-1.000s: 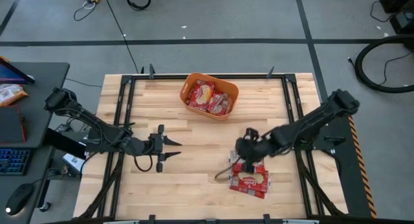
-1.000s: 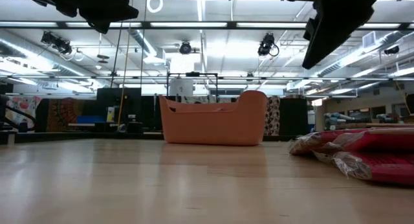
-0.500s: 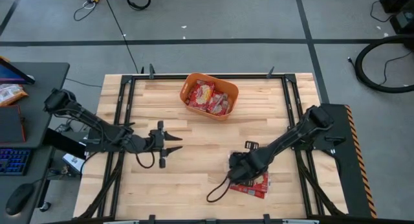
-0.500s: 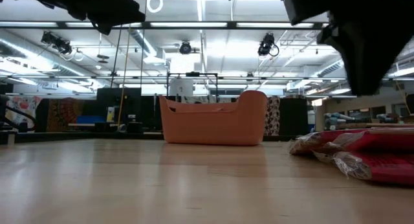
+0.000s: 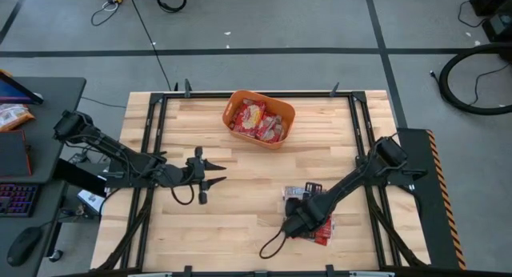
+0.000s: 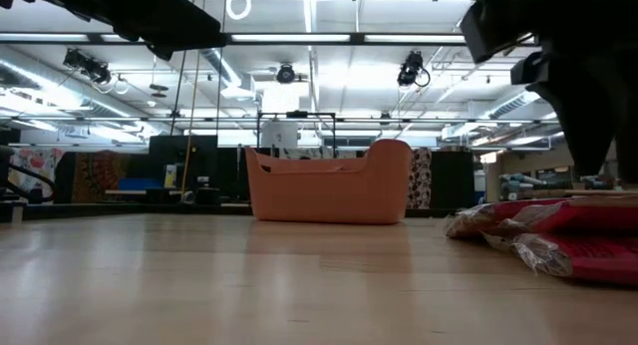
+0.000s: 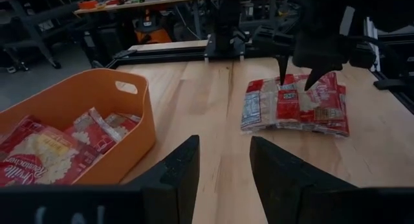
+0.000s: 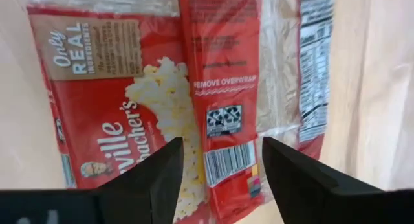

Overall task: Sort popcorn bags into baskets
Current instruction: Put the red popcorn bag into the orange bin

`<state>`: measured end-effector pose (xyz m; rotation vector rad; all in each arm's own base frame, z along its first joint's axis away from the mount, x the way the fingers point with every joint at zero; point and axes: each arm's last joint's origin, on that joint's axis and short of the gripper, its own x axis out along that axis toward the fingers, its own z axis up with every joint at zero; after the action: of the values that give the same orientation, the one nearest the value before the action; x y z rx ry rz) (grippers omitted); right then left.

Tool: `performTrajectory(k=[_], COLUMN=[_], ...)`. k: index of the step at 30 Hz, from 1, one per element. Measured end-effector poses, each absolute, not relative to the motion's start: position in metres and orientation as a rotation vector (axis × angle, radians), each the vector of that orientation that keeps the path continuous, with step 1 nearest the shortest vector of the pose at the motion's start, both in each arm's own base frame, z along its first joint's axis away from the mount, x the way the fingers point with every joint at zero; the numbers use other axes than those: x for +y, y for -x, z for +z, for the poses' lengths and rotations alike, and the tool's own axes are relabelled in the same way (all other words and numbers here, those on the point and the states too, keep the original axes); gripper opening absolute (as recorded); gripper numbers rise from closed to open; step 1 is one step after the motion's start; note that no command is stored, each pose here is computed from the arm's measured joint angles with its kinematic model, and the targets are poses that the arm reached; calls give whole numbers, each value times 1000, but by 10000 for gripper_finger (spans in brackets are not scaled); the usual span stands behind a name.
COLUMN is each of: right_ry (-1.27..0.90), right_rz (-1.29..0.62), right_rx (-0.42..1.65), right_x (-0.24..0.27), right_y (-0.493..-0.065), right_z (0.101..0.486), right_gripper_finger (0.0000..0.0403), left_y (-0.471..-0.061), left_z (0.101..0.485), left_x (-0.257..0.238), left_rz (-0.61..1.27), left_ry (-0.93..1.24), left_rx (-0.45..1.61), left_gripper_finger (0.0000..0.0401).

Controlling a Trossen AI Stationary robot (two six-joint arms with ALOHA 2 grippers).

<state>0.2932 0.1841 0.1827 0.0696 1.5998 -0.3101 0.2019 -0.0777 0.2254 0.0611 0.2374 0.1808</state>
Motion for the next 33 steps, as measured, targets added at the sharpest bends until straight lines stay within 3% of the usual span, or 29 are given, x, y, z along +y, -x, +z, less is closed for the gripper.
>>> performTrajectory(k=[12, 23, 31, 33], right_ry=[164, 200, 169, 171], right_rz=[-336, -292, -296, -292], right_rx=[1492, 1550, 1554, 1555], right_x=[205, 204, 199, 198], right_y=[-286, -291, -293, -294], right_z=[165, 151, 155, 155], right_gripper_finger=[183, 106, 12, 8], left_y=[-202, -201, -201, -201], left_z=[225, 224, 224, 223], left_x=[-78, -78, -78, -78], left_rz=[180, 170, 169, 171], left_ry=[-52, -58, -55, -43], left_rx=[239, 252, 252, 257], left_gripper_finger=[141, 141, 141, 141])
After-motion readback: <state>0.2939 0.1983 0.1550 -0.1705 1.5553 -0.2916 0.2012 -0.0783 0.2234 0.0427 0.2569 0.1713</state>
